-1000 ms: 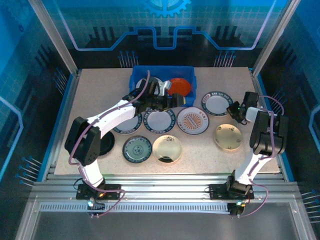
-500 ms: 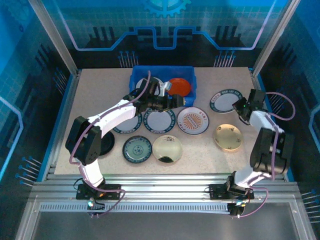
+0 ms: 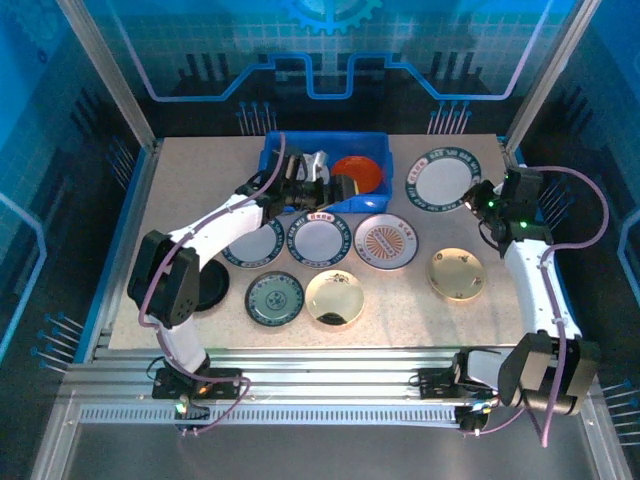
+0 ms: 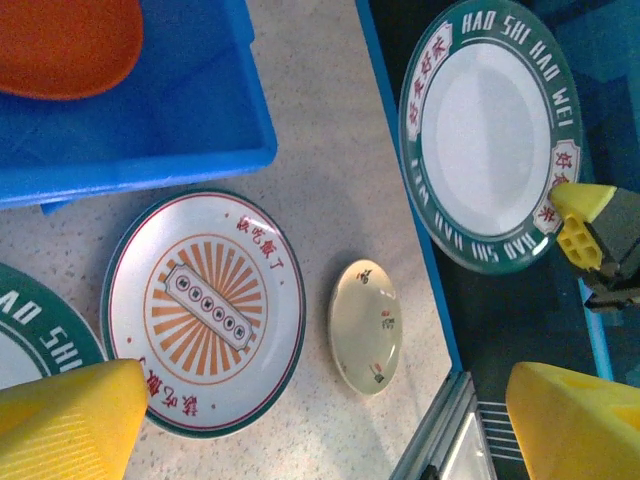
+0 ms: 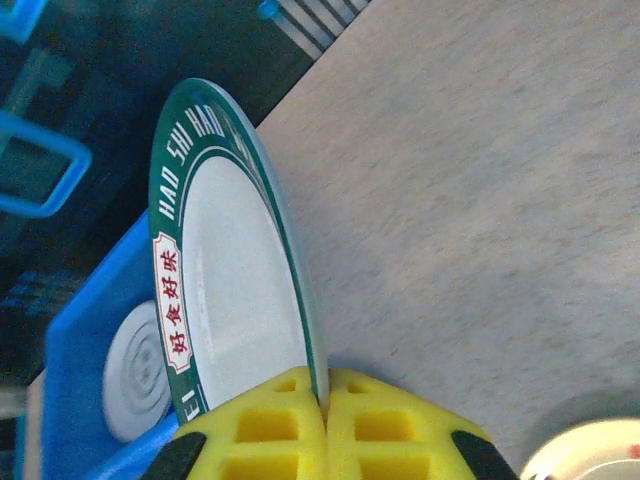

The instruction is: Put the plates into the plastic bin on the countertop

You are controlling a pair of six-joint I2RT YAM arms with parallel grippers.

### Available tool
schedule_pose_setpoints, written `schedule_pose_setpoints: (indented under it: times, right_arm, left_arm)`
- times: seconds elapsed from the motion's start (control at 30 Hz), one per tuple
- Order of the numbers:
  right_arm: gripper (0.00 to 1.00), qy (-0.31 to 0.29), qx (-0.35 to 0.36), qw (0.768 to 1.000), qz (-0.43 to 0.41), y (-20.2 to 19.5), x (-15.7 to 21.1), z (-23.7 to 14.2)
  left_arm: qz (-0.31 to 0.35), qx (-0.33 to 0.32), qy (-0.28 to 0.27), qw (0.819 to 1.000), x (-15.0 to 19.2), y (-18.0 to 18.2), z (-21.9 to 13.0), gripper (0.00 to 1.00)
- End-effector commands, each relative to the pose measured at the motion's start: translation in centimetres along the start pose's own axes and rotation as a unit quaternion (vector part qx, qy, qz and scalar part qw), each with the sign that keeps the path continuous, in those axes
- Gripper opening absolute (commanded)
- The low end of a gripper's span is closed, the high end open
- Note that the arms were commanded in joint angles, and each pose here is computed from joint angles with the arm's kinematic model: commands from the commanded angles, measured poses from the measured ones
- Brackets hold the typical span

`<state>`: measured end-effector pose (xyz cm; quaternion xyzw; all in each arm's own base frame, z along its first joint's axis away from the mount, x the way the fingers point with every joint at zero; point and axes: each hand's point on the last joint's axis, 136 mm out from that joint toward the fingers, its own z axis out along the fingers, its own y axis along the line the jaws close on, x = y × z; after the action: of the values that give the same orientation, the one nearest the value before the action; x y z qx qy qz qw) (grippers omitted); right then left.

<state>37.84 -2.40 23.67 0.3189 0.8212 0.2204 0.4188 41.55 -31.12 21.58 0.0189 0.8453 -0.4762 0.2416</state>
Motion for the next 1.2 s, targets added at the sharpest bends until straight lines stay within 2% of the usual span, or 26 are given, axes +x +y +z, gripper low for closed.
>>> schedule_pose_setpoints:
  times: [0.0,0.3,0.4,0.43,0.5,0.53,0.57,0.7,0.8,0.93,1.0,1.03,1.07,1.17]
  right_arm:
    - [0.0,0.074,-0.085,0.993,-0.013,5.0,2.6,-0.4]
    - [0.0,0.175,-0.167,0.969,-0.044,11.3,8.8,0.3]
    - [0.0,0.198,-0.194,0.96,-0.048,13.2,10.3,0.4]
    - [0.0,0.202,-0.198,0.958,-0.05,13.6,10.7,0.6]
    - [0.0,0.208,-0.21,0.954,-0.051,14.4,11.2,0.9]
    - [0.0,0.213,-0.217,0.951,-0.049,14.7,11.5,1.3]
    - [0.0,0.216,-0.227,0.949,-0.046,15.2,11.7,1.5]
    - [0.0,0.221,-0.26,0.939,-0.033,16.6,12.1,2.3]
    - [0.11,0.224,-0.27,0.936,-0.044,17.6,12.5,2.9]
    - [0.19,0.234,-0.287,0.927,-0.051,19.0,13.2,3.8]
    - [0.2,0.242,-0.293,0.923,-0.053,19.7,13.6,4.2]
    - [0.14,0.242,-0.29,0.925,-0.051,19.8,13.7,4.6]
    - [0.03,0.24,-0.291,0.925,-0.051,20.0,13.7,4.7]
    - [0.0,0.231,-0.284,0.929,-0.05,20.5,13.4,5.4]
  left_arm:
    - [0.002,0.017,-0.015,1.0,-0.8,-0.8,0.2,0.94]
    - [-0.017,-0.003,-0.021,1.0,-1.6,0.9,0.1,0.92]
    - [-0.028,-0.001,-0.026,0.999,-1.9,1.5,-0.1,0.85]
    - [-0.031,0.004,-0.028,0.999,-2.0,1.5,-0.2,0.74]
    - [-0.036,0.008,-0.031,0.999,-2.1,1.7,-0.4,0.44]
    - [-0.041,0.009,-0.033,0.999,-2.1,1.8,-0.6,0.19]
    - [-0.047,0.011,-0.036,0.998,-2.3,1.8,-0.9,0.0]
    - [-0.091,0.072,-0.049,0.992,-2.9,1.3,-2.1,0.0]
    - [-0.11,0.104,-0.051,0.987,-3.2,0.7,-3.1,0.0]
    - [-0.113,0.12,-0.045,0.985,-3.0,-0.3,-3.9,0.0]
    - [-0.112,0.121,-0.048,0.985,-3.1,-0.4,-4.3,0.0]
    - [-0.111,0.121,-0.049,0.985,-3.1,-0.5,-4.4,0.0]
    - [-0.112,0.119,-0.05,0.985,-3.2,-0.5,-4.6,0.0]
    - [-0.114,0.112,-0.055,0.986,-3.5,-0.1,-5.1,0.0]
